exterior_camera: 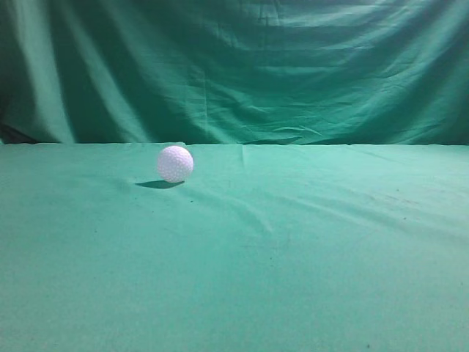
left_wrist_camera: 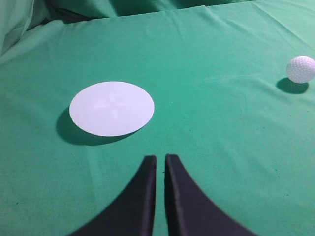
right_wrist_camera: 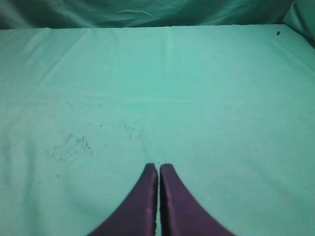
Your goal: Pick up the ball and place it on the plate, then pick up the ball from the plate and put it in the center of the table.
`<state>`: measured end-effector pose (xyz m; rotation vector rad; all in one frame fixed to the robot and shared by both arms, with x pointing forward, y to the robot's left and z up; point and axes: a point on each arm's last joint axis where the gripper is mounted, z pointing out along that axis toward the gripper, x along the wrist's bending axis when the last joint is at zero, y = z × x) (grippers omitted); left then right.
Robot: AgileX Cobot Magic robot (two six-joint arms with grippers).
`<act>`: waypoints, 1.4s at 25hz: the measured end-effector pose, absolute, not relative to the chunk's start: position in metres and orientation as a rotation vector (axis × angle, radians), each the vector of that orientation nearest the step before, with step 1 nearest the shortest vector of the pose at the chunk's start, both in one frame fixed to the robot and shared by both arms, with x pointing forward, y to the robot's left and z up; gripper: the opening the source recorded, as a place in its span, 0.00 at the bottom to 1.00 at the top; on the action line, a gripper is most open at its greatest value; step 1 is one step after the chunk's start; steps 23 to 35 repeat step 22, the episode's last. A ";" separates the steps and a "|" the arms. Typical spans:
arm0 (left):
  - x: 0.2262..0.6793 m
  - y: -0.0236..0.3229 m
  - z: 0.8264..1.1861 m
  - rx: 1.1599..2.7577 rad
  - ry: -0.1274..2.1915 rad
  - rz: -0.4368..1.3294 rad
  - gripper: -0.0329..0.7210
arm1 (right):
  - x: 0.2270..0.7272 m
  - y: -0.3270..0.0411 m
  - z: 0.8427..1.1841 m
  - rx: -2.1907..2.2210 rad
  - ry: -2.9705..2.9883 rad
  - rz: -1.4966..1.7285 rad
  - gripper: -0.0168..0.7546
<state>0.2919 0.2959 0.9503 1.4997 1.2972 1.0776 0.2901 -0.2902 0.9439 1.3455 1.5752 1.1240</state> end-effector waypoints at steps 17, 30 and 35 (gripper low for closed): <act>0.292 0.298 0.950 1.484 1.326 1.083 0.04 | 0.290 -0.290 0.944 1.345 1.575 1.124 0.02; 0.292 0.298 0.950 1.484 1.326 1.083 0.04 | 0.290 -0.290 0.944 1.345 1.575 1.124 0.02; 0.292 0.298 0.950 1.484 1.326 1.083 0.04 | 0.290 -0.290 0.944 1.345 1.575 1.124 0.02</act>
